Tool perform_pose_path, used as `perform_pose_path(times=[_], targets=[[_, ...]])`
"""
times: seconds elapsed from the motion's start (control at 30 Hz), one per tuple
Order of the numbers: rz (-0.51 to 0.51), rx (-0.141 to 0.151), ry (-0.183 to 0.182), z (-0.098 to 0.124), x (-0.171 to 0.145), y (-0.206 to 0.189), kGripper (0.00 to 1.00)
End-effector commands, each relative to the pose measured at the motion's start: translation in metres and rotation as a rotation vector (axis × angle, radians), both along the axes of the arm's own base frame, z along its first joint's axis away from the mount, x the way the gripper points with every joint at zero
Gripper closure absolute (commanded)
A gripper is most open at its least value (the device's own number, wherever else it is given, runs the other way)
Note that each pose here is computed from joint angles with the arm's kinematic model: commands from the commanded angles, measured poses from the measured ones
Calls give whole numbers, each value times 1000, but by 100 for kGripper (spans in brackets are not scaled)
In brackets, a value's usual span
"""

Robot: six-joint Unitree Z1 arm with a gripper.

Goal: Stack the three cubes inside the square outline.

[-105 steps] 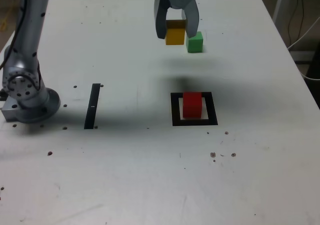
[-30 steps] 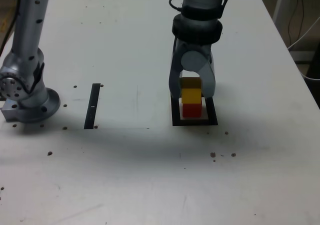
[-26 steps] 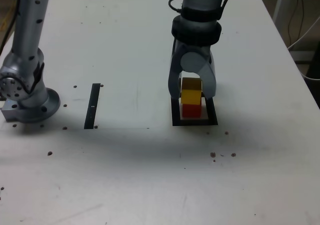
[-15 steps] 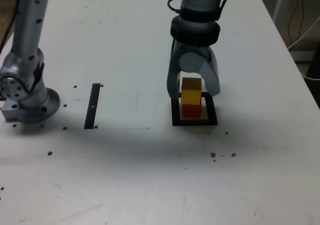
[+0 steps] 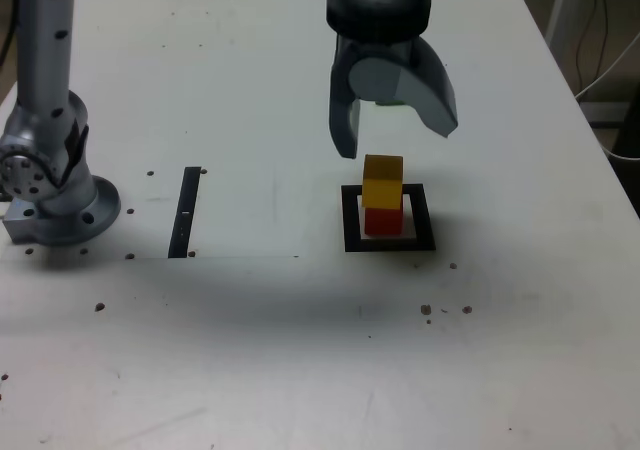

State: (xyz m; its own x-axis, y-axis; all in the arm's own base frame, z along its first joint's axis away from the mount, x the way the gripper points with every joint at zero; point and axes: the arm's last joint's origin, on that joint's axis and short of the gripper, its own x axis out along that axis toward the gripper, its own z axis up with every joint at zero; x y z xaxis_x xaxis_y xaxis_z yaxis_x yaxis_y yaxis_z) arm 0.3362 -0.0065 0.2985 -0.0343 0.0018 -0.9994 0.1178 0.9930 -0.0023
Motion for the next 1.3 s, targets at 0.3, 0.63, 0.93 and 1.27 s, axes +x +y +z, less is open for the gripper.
perform_pose_path(times=[0.3,0.63,0.93,1.27], targets=[[34,15,13,2,-3,17,0],[97,31,35,-1,-5,83,0],[126,23,45,-6,4,134,0],[116,10,72,-20,26,187,1]])
